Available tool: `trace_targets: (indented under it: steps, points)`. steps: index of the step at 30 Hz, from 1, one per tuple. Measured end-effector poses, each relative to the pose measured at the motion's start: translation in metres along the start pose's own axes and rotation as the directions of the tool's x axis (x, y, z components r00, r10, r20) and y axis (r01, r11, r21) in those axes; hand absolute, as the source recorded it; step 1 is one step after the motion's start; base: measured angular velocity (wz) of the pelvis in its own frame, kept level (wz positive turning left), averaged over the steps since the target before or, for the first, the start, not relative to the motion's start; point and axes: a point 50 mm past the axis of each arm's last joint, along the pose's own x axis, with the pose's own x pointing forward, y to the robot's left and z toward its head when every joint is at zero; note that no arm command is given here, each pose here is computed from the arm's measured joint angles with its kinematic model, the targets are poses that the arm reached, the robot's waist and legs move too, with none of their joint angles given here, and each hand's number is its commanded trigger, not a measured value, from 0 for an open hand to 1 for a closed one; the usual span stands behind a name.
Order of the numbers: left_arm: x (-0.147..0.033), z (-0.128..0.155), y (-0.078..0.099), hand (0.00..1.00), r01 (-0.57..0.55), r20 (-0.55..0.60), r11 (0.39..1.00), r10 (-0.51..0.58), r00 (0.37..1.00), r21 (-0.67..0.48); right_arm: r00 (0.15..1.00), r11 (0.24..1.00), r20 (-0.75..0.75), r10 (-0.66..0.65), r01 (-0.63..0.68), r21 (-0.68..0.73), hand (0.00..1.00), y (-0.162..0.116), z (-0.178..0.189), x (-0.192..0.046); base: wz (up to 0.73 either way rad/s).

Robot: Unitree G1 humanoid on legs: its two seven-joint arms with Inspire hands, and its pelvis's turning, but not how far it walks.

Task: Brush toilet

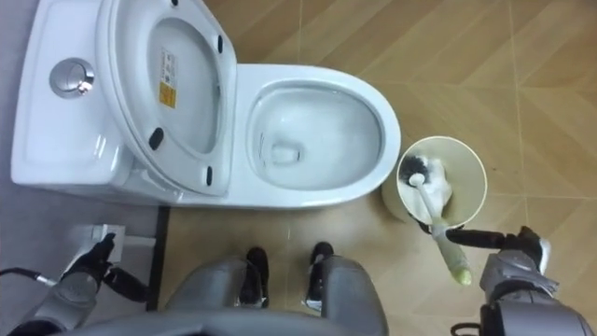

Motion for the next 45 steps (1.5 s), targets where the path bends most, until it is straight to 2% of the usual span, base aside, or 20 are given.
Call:
trace_targets:
  steps: [7,12,17,26,32,37,45]
  points:
    - [0.005,0.032,0.006,0.0,-0.024,0.08,0.998,0.028,0.996,-0.061,0.999,0.999,-0.009,0.032,-0.032,-0.039,0.0,0.005,0.004,0.0,0.0]
    - [0.006,0.041,0.01,0.0,-0.034,0.098,0.995,0.044,0.994,-0.096,0.999,0.996,-0.005,0.046,-0.046,-0.077,0.0,0.006,0.006,0.0,0.0]
    - [0.006,0.044,0.013,0.0,-0.06,0.111,0.993,0.071,0.991,-0.1,0.998,0.995,0.038,0.054,-0.051,-0.08,0.0,0.001,0.025,0.001,-0.06]
    - [0.008,0.065,0.025,0.0,-0.093,0.168,0.99,0.11,0.98,-0.106,0.991,0.991,0.129,0.047,-0.031,-0.128,0.0,-0.005,0.061,0.001,0.03]
    - [0.007,0.085,0.029,0.0,-0.102,0.22,0.989,0.123,0.968,-0.103,0.989,0.99,0.145,0.042,-0.021,-0.141,0.0,-0.006,0.067,0.001,0.04]
    - [0.007,0.101,0.042,0.0,-0.136,0.256,0.983,0.164,0.953,-0.125,0.987,0.989,0.158,0.03,-0.006,-0.148,0.0,-0.007,0.072,0.0,0.07]
    - [0.006,0.107,0.046,0.0,-0.146,0.272,0.976,0.186,0.944,-0.16,0.989,0.979,0.133,0.061,-0.034,-0.199,0.0,-0.004,0.068,0.001,0.04]
